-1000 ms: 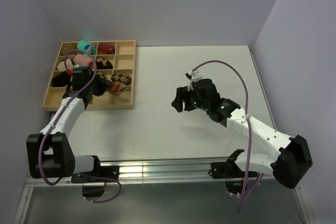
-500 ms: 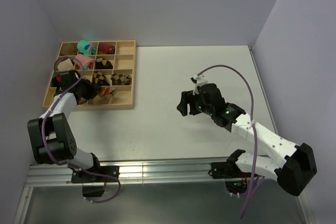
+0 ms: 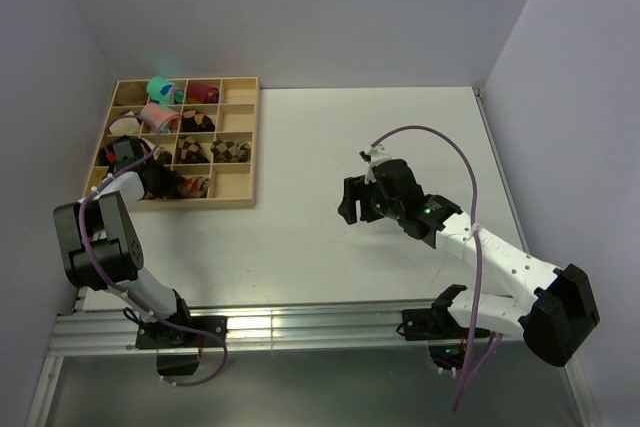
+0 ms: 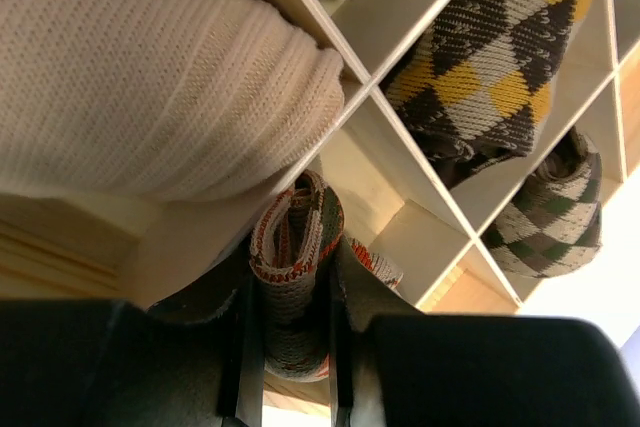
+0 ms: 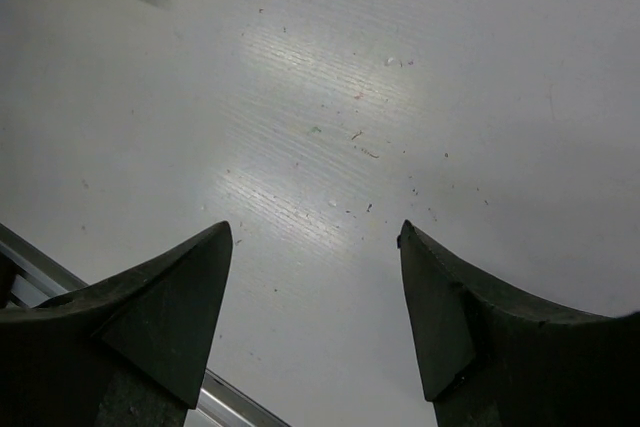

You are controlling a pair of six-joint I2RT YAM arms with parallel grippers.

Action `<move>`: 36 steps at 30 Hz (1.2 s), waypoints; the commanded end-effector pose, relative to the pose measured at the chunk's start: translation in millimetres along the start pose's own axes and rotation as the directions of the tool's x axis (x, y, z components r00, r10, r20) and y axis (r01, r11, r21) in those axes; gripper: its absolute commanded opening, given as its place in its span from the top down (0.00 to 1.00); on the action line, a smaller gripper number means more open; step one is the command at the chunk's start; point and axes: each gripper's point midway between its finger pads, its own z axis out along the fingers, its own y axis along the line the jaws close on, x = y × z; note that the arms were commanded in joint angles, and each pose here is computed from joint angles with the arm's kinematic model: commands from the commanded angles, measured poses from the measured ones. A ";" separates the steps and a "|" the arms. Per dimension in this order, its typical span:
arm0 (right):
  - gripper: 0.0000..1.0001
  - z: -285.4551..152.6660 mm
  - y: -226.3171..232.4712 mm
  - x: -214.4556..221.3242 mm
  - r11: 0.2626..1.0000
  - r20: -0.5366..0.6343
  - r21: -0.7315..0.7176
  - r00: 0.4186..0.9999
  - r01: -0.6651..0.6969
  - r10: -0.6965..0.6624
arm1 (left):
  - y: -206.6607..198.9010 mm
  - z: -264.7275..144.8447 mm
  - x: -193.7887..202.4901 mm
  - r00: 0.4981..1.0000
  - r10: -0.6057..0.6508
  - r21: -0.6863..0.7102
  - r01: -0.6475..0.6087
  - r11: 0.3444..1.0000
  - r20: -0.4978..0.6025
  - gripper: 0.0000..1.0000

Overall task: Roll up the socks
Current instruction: Place the sock in the storage box.

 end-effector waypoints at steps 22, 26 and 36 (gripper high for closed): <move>0.26 6.7 0.5 -16.9 0.999 0.031 0.001 0.999 0.035 -0.035 | -7.7 -17.0 -68.8 0.941 0.225 -0.167 -0.187 0.968 0.253 1.00; 0.26 6.8 0.0 -17.1 0.999 0.031 0.002 0.999 0.036 -0.036 | -16.3 -11.8 -61.1 0.928 0.284 -0.195 -0.240 0.951 0.243 1.00; 0.26 7.8 -1.2 -13.2 0.999 0.024 0.001 0.999 0.033 -0.033 | -28.1 1.1 -27.0 0.945 0.300 -0.135 -0.282 0.950 0.135 1.00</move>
